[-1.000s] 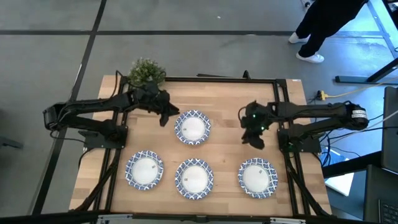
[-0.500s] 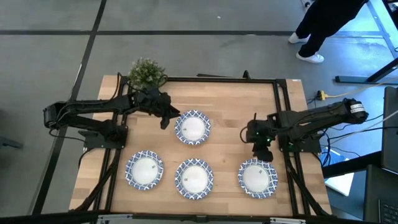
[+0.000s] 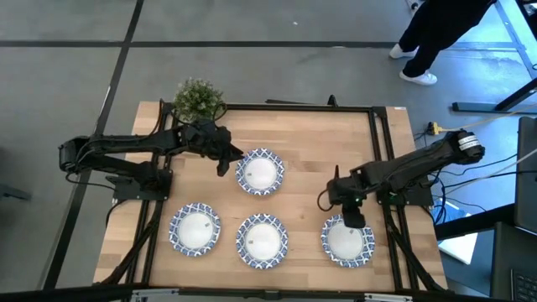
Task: Nest bowls inside each other
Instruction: Stack the white patterned bowl on top of the top white patterned bowl
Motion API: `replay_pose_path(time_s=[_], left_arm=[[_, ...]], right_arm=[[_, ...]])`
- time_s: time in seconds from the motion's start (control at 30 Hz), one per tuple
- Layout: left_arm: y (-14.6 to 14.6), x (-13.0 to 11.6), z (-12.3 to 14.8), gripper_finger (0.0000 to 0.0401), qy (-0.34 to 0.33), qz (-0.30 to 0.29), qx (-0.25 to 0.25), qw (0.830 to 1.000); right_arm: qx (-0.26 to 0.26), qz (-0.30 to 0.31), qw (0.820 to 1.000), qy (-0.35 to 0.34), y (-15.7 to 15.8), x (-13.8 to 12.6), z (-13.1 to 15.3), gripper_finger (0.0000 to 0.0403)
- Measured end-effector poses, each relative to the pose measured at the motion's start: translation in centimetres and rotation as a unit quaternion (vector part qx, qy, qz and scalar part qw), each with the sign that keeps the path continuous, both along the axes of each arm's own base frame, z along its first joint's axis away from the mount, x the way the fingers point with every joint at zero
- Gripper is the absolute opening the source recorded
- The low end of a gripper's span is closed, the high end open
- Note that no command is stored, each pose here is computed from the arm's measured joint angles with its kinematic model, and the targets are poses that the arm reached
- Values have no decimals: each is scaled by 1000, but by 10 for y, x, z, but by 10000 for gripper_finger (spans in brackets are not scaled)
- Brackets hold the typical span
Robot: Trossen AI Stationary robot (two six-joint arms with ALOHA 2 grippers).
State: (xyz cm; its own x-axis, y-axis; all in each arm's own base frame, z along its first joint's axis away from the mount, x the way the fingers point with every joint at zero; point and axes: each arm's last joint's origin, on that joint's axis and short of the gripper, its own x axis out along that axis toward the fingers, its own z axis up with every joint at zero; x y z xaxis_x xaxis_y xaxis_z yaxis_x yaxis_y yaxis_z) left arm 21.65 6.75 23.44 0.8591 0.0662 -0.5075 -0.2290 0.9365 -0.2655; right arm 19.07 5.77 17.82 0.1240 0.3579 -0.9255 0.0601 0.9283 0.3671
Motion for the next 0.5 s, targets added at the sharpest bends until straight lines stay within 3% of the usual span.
replay_pose_path(time_s=[0.5], left_arm=[[0, 0, 0, 81, 0, 1, -1, 1000]], right_arm=[[-12, -3, 1000, 26, 5, 7, -14, 129]])
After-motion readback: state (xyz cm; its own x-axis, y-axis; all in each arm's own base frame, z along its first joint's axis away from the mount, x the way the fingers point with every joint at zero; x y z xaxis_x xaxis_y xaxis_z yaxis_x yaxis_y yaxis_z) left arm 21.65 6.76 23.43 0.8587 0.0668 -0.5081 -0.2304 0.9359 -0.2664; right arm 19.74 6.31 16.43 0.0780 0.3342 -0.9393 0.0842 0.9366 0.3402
